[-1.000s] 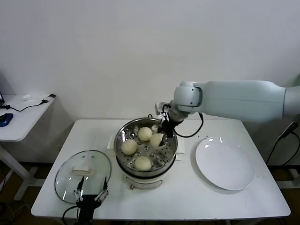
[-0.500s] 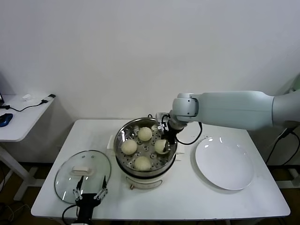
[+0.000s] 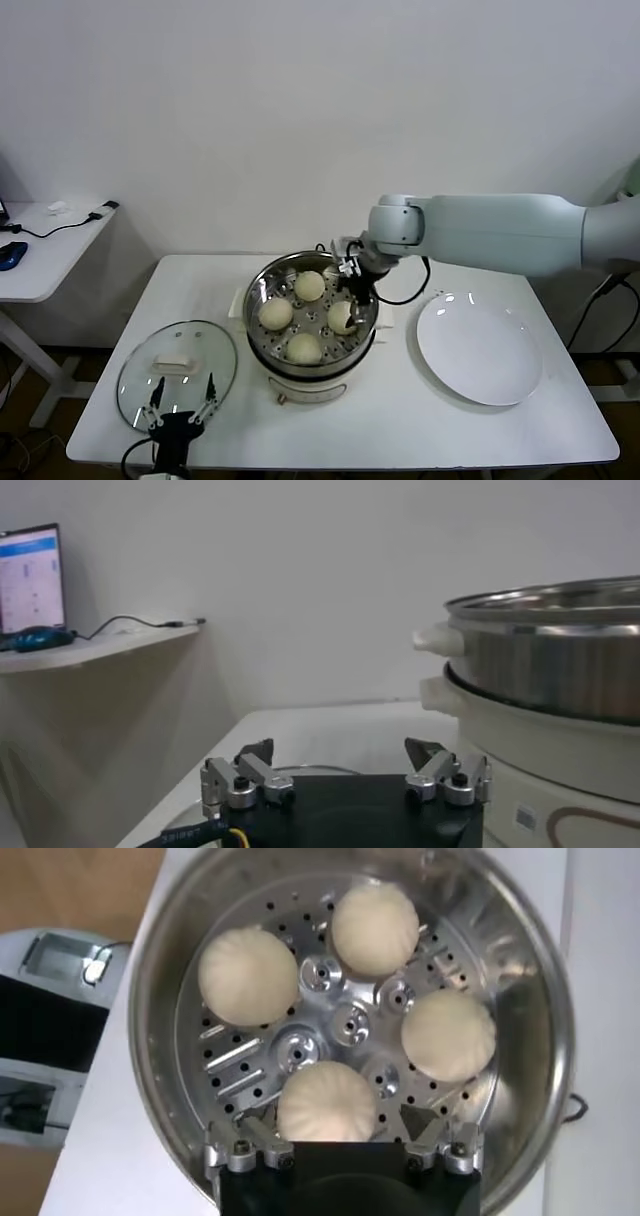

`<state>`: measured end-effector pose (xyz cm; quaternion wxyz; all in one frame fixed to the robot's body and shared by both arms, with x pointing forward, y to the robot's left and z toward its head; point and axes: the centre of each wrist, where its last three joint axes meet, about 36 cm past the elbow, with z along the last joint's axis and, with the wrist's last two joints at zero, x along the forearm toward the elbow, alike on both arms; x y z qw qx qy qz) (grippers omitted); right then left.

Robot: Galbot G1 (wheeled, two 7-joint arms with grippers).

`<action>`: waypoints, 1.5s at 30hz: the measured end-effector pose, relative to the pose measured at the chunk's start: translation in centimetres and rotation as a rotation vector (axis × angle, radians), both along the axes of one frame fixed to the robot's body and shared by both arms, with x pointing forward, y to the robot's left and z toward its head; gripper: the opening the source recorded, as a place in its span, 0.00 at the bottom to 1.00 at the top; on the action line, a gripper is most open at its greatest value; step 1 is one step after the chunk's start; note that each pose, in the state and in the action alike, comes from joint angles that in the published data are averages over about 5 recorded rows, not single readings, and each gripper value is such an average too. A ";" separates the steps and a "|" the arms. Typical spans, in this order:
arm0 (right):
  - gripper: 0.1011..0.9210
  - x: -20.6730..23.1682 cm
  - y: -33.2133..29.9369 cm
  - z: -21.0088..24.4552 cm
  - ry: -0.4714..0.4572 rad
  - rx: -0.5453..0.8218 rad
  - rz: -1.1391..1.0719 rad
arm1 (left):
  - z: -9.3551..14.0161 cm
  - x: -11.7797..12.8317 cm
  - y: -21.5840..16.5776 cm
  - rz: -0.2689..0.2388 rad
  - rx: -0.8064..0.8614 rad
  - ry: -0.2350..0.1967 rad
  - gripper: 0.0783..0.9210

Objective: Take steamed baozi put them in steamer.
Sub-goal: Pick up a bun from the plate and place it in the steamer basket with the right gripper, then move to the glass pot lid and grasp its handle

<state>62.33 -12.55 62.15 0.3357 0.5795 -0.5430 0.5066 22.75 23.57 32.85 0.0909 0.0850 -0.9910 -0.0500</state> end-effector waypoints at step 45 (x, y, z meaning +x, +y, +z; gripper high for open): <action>0.88 -23.8 -27.4 -27.3 -0.715 1.202 -1.184 | 0.4 2.8 4.9 0.011 0.237 -0.075 0.88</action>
